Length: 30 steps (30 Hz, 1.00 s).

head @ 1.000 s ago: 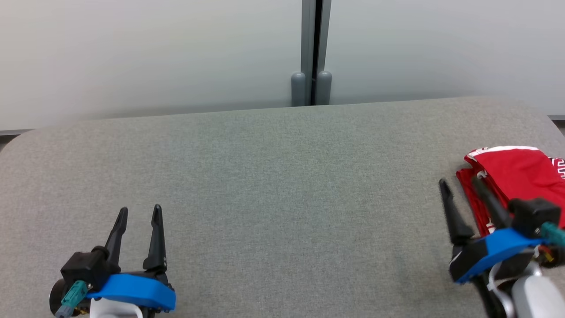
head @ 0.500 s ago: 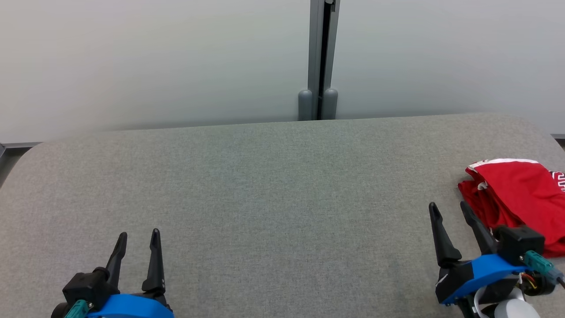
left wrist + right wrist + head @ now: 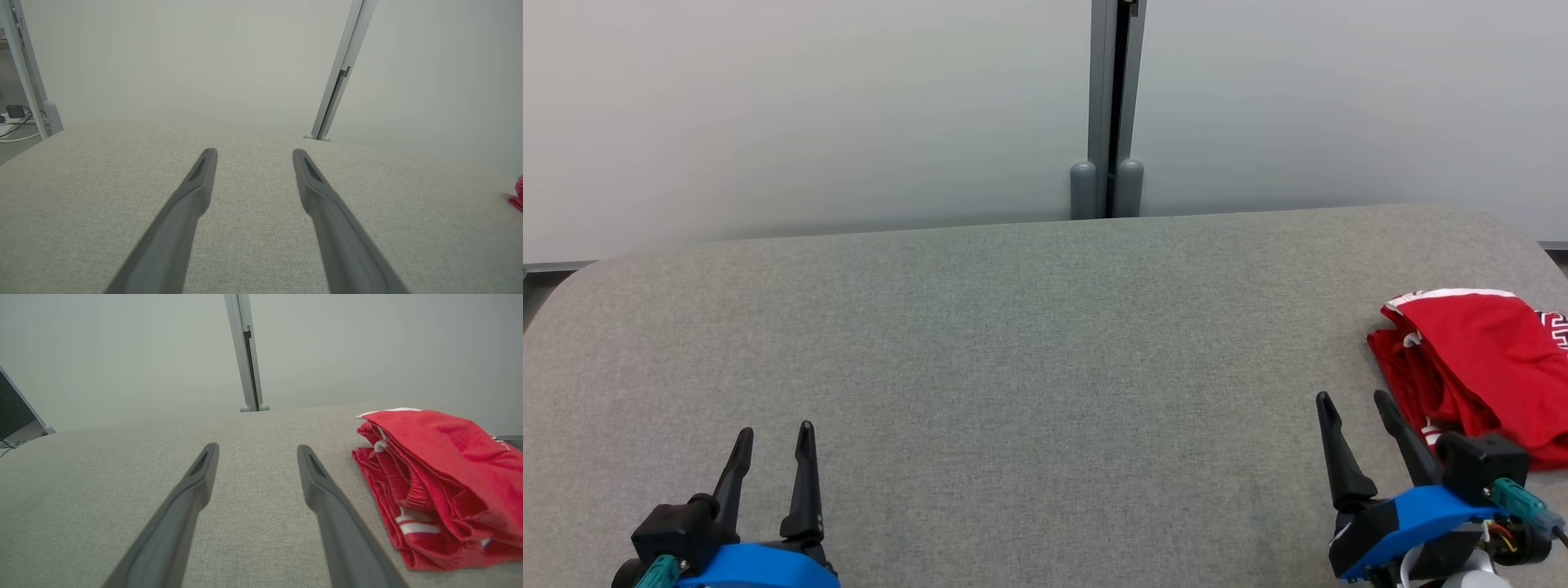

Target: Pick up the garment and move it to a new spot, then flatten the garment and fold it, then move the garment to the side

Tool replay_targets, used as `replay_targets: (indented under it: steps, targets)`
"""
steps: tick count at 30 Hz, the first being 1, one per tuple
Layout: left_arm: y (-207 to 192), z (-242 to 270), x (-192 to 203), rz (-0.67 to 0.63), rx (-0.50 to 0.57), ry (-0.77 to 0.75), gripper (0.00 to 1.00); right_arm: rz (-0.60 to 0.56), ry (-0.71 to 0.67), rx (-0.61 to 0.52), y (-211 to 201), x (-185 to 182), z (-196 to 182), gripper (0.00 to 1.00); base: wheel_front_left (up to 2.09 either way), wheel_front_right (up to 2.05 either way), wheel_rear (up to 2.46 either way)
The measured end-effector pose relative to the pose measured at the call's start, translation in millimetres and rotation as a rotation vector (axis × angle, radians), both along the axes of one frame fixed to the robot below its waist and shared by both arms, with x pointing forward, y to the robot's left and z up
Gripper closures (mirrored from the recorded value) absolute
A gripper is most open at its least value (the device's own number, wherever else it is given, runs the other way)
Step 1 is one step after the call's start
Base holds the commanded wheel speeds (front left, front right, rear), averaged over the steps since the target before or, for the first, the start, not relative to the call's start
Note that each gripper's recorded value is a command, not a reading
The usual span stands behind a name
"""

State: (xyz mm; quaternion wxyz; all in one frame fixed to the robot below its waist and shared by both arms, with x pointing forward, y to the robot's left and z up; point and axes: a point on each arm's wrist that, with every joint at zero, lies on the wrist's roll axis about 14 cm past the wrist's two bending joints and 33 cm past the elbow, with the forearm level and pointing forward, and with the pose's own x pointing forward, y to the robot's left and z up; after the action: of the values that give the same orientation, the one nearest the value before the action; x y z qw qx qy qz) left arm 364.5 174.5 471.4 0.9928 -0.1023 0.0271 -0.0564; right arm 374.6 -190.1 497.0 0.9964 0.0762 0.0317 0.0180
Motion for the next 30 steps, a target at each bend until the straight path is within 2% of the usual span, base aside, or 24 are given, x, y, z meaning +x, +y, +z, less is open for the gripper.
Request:
replay_targets:
  steps: [16,17,27,30]
  targets:
    - [-0.5,-0.5,0.9,-0.008,-0.001,0.000,0.00,0.001,0.019,0.001,0.2,-4.0,-4.3,0.00,0.00,0.00,0.00]
    - [-0.6,-1.3,0.7,-0.007,-0.001,0.003,1.00,0.002,0.021,0.001,0.6,-4.1,-5.0,1.00,0.00,0.00,0.00]
    - [-4.6,-44.6,-23.9,0.012,-0.026,0.144,1.00,-0.005,0.142,0.022,0.8,-18.3,-43.9,1.00,0.00,0.00,0.00]
    - [-4.5,-49.2,-26.0,0.029,-0.070,0.172,1.00,-0.014,0.153,0.066,0.3,-19.4,-46.6,1.00,0.00,0.00,0.00]
